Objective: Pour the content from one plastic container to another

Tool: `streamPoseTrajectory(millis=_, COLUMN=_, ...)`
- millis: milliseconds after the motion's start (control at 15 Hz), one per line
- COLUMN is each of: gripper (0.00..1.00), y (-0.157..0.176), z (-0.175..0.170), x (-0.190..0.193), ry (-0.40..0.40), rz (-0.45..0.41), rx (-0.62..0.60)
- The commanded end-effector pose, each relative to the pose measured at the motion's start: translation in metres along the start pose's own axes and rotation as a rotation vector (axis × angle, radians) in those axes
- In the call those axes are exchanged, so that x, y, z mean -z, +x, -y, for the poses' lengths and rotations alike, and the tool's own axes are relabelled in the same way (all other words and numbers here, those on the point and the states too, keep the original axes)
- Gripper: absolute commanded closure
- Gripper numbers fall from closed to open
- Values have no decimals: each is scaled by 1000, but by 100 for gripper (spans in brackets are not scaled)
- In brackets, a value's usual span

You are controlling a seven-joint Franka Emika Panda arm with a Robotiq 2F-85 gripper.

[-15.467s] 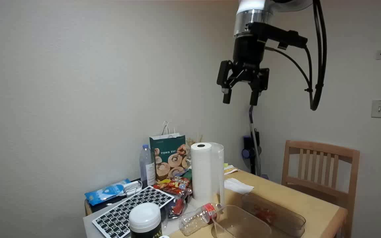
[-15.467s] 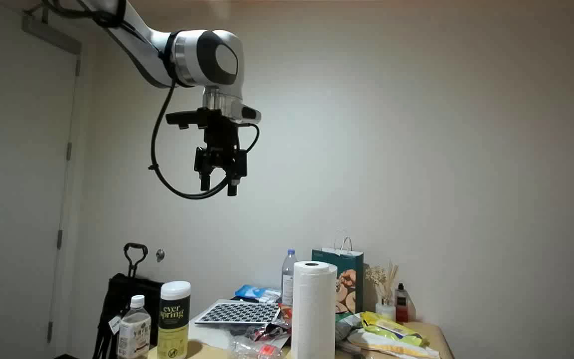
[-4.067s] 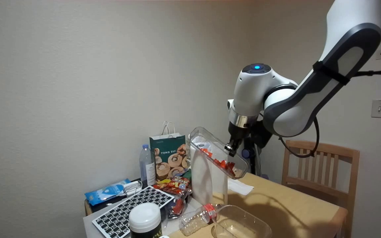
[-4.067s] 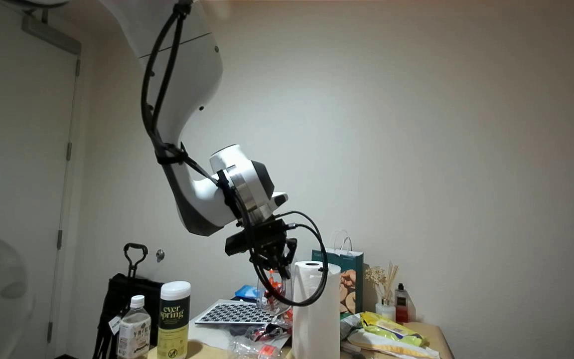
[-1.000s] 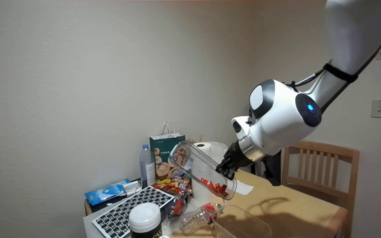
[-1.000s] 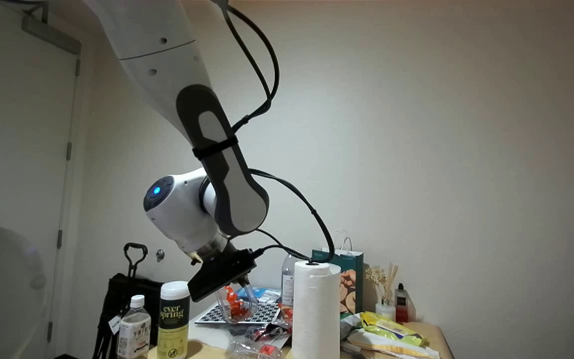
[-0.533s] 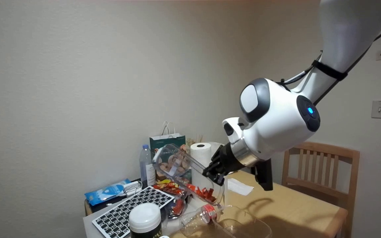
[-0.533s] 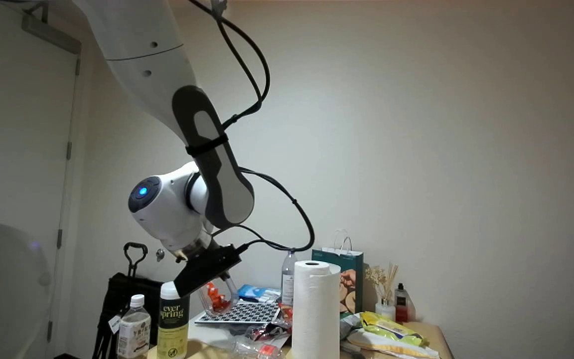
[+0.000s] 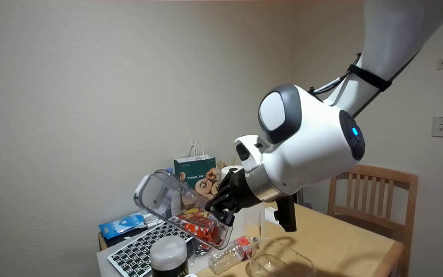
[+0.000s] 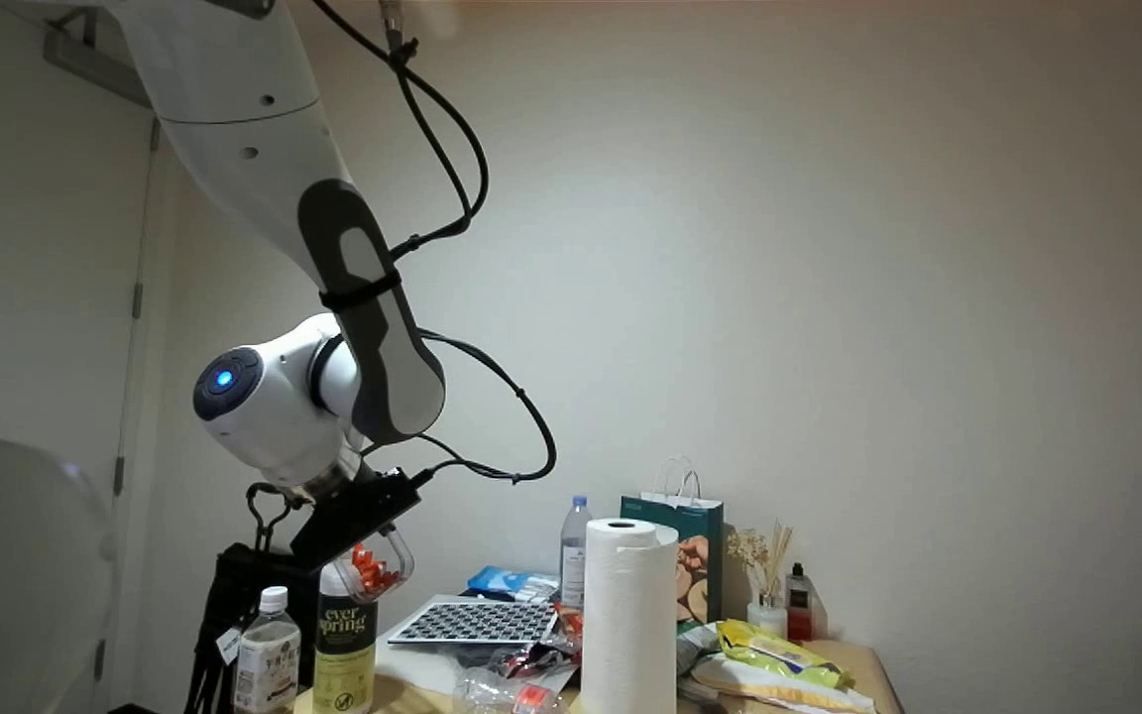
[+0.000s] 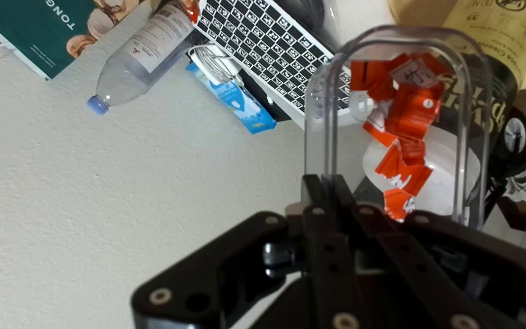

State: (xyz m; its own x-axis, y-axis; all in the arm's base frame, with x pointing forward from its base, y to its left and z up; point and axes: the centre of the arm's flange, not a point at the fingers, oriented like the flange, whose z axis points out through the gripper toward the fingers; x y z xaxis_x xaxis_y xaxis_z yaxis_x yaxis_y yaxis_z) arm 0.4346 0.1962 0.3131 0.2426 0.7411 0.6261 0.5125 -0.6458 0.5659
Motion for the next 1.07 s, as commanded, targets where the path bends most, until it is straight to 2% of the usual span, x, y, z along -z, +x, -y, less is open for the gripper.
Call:
streamPoseTrajectory(millis=0, gripper=94, y=-7, z=-2, x=0, ry=22, rz=-6, rx=3)
streamPoseTrajectory(millis=200, gripper=94, y=-25, z=-6, x=8, ry=61, rz=58, rx=14)
streamPoseTrajectory(millis=400, gripper=94, y=-51, z=-16, x=16, ry=45, rz=152, rx=54)
streamPoseTrajectory(millis=467, gripper=95, y=-57, z=-21, x=18, ry=-36, rz=212, rx=46)
streamPoseTrajectory(millis=533, gripper=95, y=-63, z=-25, x=18, ry=-70, rz=246, rx=29)
streamPoseTrajectory(millis=600, gripper=95, y=-70, z=-21, x=1, ry=-4, rz=181, rx=19)
streamPoseTrajectory(millis=733, gripper=94, y=-84, z=-27, x=1, ry=-16, rz=213, rx=17)
streamPoseTrajectory(millis=867, gripper=94, y=-76, z=-22, x=1, ry=-8, rz=198, rx=25)
streamPoseTrajectory(millis=1000, gripper=95, y=-85, z=-19, x=-6, ry=-63, rz=228, rx=74)
